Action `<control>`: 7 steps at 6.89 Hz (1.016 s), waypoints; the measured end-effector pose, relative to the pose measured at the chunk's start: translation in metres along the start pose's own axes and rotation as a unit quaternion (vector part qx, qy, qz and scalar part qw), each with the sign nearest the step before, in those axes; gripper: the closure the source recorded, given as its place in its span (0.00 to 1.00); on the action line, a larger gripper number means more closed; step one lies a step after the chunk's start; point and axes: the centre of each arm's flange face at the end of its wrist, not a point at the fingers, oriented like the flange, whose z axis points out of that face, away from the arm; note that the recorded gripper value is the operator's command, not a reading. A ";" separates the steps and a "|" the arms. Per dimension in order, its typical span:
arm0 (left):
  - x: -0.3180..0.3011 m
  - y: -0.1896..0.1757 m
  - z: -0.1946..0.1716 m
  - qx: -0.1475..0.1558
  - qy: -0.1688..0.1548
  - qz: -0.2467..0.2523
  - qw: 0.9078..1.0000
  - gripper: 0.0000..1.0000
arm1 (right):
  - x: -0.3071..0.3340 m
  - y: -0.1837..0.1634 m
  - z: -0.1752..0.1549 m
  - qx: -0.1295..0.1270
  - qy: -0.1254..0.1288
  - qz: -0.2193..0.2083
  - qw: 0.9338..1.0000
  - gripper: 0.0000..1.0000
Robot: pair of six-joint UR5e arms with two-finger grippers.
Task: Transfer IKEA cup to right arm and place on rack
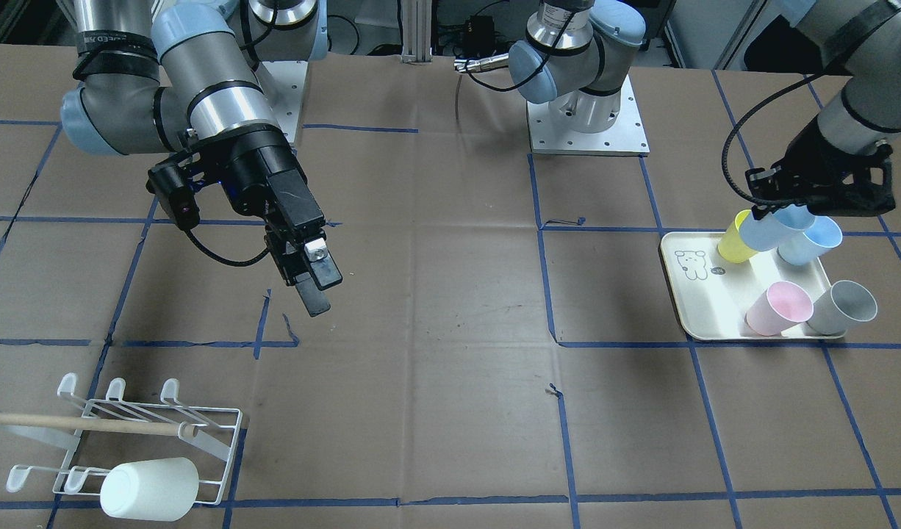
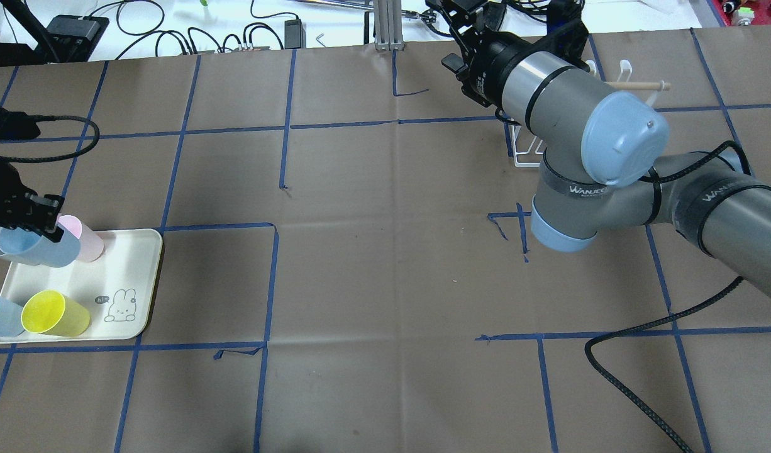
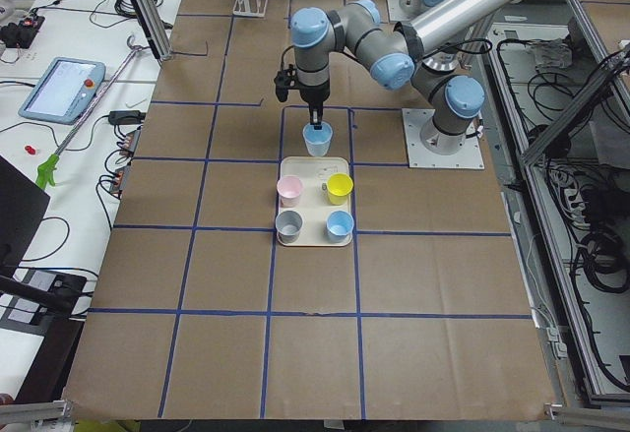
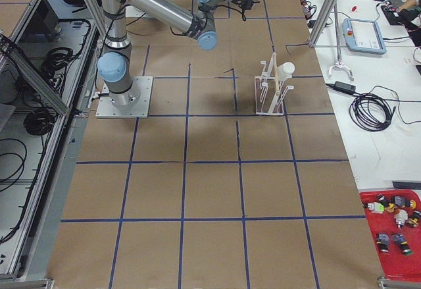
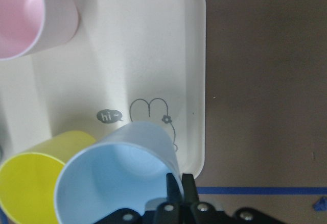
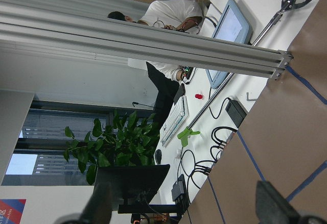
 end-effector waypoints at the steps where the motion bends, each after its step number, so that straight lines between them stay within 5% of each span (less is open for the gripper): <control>1: 0.008 -0.027 -0.028 0.012 0.004 0.015 1.000 1.00 | 0.000 0.000 0.000 0.000 -0.001 0.002 1.000 0.00; 3: 0.038 -0.072 -0.061 0.084 0.064 0.063 0.992 1.00 | -0.001 0.000 0.000 0.001 -0.004 0.001 1.000 0.00; 4: 0.055 -0.086 -0.071 0.140 0.113 0.086 0.980 1.00 | -0.002 0.000 -0.001 0.005 -0.007 -0.001 1.000 0.00; 5: 0.070 -0.096 -0.082 0.203 0.171 0.108 0.958 1.00 | -0.001 -0.001 -0.001 0.007 -0.006 -0.002 1.000 0.00; 7: 0.099 -0.108 -0.095 0.318 0.274 0.170 0.892 1.00 | 0.003 -0.001 0.002 0.005 -0.002 -0.004 1.000 0.00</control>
